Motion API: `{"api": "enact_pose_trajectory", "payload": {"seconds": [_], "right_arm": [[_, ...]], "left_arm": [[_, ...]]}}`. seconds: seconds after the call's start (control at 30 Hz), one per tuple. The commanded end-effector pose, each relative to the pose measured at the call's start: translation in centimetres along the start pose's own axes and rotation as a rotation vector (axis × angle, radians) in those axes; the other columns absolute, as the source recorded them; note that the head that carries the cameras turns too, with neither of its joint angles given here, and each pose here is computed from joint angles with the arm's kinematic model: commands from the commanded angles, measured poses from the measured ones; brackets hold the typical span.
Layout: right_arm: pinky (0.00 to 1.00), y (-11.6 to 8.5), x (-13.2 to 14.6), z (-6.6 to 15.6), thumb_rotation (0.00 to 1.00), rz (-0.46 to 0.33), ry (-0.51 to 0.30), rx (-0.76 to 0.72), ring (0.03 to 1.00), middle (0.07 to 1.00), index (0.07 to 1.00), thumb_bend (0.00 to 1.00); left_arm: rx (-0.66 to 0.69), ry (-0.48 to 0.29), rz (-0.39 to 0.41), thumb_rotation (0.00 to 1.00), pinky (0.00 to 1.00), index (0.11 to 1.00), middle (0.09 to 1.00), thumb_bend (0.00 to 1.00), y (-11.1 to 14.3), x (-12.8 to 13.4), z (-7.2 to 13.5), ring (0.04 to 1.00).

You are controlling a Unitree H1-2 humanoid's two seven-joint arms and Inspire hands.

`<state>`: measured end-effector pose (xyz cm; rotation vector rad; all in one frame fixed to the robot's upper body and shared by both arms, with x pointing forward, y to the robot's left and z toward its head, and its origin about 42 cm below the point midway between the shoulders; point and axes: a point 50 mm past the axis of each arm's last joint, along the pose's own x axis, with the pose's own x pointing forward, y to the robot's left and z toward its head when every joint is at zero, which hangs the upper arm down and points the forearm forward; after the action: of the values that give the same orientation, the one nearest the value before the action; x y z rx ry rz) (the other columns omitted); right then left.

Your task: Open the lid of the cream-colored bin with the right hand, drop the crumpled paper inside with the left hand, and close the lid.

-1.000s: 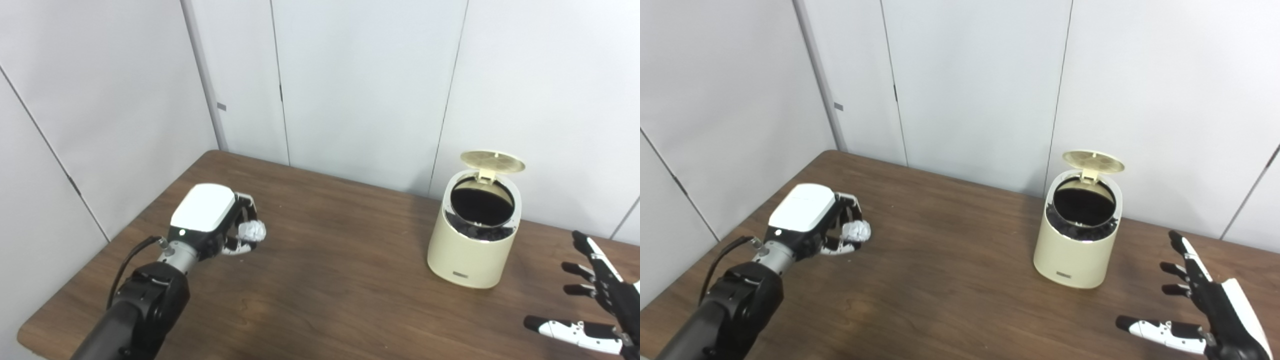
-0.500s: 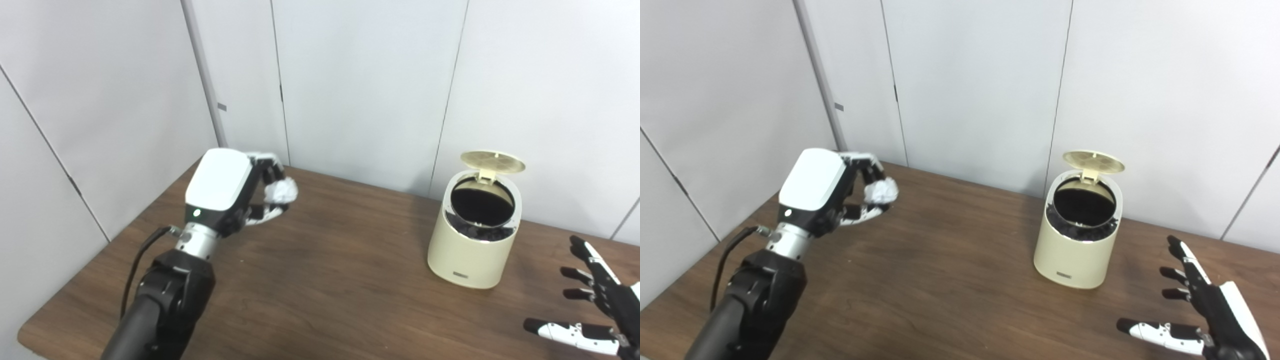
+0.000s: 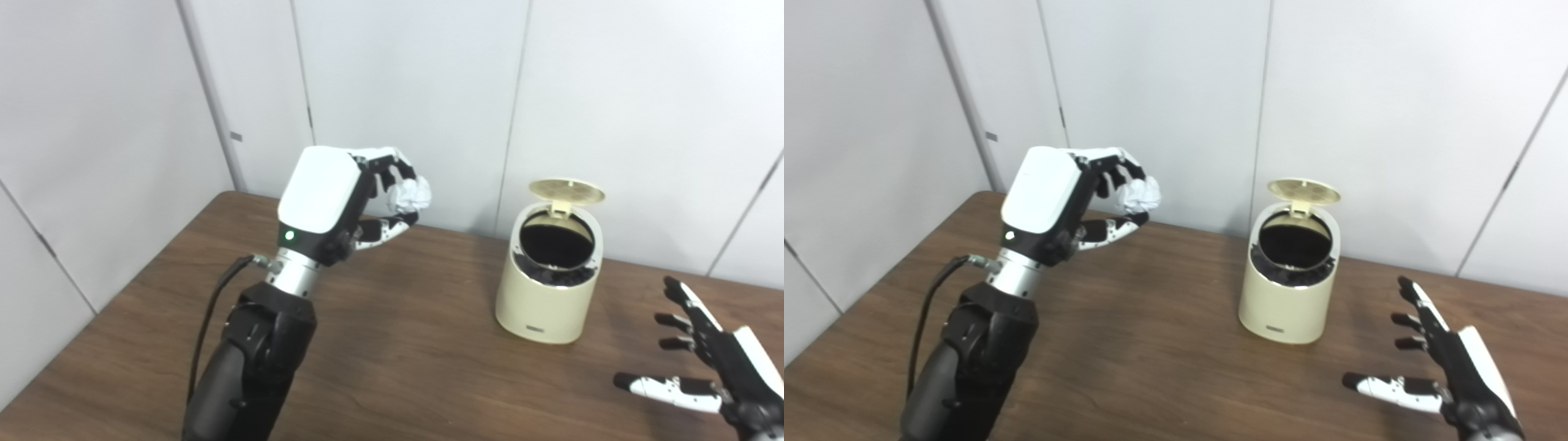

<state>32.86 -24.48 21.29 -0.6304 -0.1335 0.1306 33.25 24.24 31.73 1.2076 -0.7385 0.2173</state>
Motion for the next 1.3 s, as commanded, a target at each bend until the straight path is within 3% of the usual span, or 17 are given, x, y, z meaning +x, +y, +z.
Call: {"api": "enact_pose_trajectory", "payload": {"seconds": [0.0,0.27,0.7,0.9,1.27], "right_arm": [[0.71,-0.8,0.3,0.7,0.18,-0.044,-0.073,-0.015,0.839,0.948,0.944,0.78],[0.70,0.1,0.3,-0.1,0.25,-0.057,-0.086,-0.028,0.834,0.950,0.940,0.80],[0.63,1.7,0.1,0.3,0.32,-0.063,-0.076,-0.027,0.841,0.961,0.955,0.81],[0.62,2.2,0.1,0.5,0.35,-0.063,-0.089,-0.023,0.831,0.966,0.957,0.81],[0.61,2.5,0.2,0.3,0.40,-0.074,-0.086,-0.036,0.822,0.955,0.949,0.83]], "left_arm": [[0.020,-0.072,0.078,0.00,0.33,0.548,0.472,0.50,0.9,2.5,1.1,0.373],[-0.066,-0.156,0.067,0.00,0.31,0.550,0.466,0.49,-2.1,5.4,3.5,0.362],[-0.166,-0.181,0.022,0.00,0.33,0.529,0.462,0.50,-7.4,5.9,6.5,0.366],[-0.199,-0.187,0.014,0.00,0.35,0.505,0.465,0.50,-8.9,6.6,7.1,0.386],[-0.182,-0.166,-0.012,0.00,0.33,0.536,0.460,0.50,-11.3,7.3,7.4,0.372]]}}
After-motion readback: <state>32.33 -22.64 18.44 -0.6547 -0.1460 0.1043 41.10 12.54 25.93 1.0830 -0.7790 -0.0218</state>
